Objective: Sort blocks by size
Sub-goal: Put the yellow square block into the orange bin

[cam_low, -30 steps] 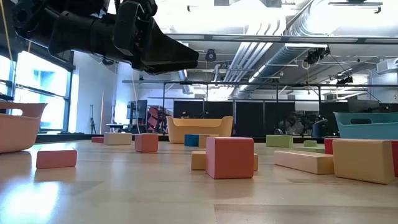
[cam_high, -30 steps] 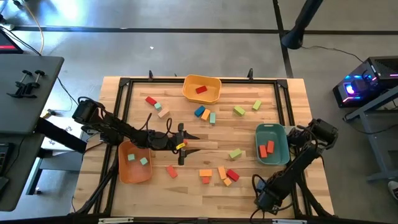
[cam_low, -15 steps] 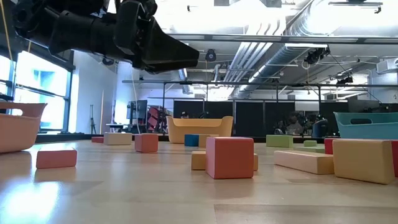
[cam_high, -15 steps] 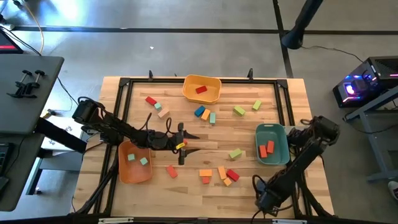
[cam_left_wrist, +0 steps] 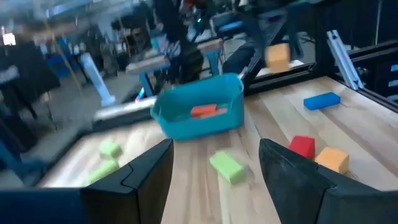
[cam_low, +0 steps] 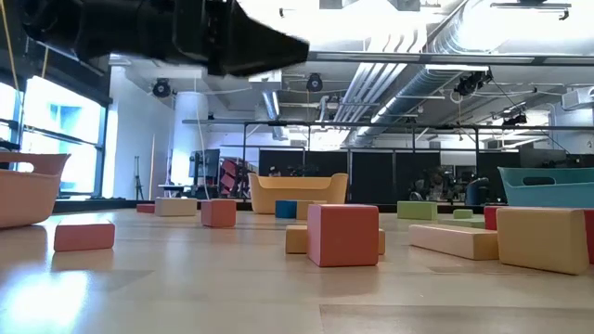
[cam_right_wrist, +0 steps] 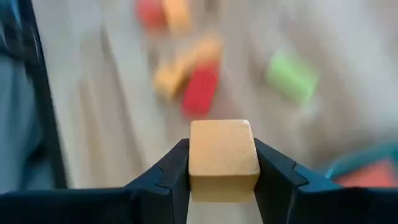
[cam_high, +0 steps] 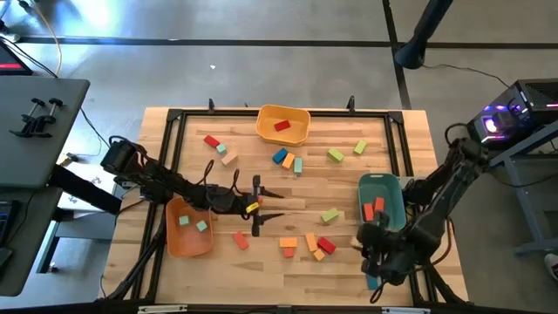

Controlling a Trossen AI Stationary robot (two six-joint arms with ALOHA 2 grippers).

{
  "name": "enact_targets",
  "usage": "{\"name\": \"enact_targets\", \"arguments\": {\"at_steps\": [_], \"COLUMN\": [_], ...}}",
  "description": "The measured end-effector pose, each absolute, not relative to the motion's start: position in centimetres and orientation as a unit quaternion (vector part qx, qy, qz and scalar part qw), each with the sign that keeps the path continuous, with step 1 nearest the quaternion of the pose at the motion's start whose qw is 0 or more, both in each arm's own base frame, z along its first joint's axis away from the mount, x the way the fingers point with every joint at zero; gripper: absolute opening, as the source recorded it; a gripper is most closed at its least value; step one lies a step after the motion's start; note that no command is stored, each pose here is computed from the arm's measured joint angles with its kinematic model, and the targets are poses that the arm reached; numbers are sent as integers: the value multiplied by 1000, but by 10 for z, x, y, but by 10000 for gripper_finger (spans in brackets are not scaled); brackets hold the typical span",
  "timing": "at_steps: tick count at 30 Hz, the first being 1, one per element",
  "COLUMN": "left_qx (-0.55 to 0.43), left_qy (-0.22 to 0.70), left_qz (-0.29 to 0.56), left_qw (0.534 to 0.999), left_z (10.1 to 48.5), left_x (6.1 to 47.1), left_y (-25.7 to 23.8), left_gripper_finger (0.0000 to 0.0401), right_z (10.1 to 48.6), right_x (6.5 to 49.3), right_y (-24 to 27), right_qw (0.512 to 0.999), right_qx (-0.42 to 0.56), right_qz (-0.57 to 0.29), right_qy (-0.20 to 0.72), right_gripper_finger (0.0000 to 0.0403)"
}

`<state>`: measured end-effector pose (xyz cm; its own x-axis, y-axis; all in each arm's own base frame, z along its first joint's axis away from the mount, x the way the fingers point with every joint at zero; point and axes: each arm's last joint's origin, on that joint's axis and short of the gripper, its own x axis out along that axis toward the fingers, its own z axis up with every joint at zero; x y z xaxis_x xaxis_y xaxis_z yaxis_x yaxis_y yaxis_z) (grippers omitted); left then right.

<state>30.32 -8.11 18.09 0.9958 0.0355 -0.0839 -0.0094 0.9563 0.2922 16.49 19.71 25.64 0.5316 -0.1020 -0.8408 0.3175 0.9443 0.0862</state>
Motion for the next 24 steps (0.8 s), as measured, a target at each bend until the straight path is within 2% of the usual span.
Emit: {"name": "enact_targets", "arguments": {"at_steps": [4,10,18,24], "left_qx": [207,288,438,471], "left_qy": [27,-7,-19,-32], "left_qz": [8,-11,17,1], "left_qw": [978,958,899,882], "left_z": [191,210,225,228], "left_x": [309,320,328,328], "left_y": [-85,-88,-90,-95], "left_gripper_finger": [225,225,225,225], "right_z": [269,250,203,194], "right_x": [173,192,208,205], "right_y": [192,185,168,145], "right_qw": [924,953,987,997], "right_qx": [33,-35,17,70], "right_qz": [-124,-104,-53,4], "right_qy": [360,284,149,30], "right_gripper_finger": [127,127,127,127]}}
